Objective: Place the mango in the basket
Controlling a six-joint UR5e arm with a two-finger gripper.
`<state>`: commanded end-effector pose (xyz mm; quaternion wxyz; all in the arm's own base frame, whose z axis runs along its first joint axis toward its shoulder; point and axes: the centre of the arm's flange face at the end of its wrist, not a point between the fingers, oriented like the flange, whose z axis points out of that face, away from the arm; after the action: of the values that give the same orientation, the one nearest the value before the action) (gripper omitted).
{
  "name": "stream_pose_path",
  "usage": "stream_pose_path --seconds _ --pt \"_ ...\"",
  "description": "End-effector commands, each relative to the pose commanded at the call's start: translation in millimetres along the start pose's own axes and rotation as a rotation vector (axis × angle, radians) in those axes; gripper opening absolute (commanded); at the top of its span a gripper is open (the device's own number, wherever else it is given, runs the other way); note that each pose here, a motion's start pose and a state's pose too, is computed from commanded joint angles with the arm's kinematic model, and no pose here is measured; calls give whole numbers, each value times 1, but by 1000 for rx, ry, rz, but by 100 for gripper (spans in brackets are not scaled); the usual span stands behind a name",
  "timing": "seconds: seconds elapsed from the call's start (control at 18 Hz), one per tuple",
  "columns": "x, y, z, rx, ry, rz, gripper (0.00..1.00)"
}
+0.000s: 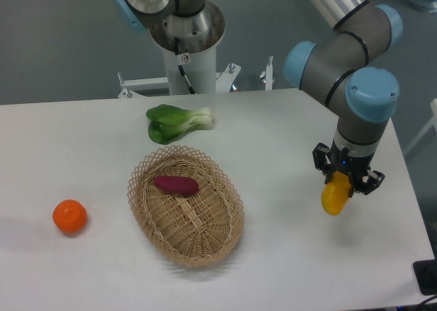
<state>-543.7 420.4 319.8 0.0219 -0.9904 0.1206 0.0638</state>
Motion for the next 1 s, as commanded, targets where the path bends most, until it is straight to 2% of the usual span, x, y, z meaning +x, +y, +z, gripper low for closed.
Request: stream_pose_path --seconds 1.0 --pt "1 -1 0 -1 0 -3 57"
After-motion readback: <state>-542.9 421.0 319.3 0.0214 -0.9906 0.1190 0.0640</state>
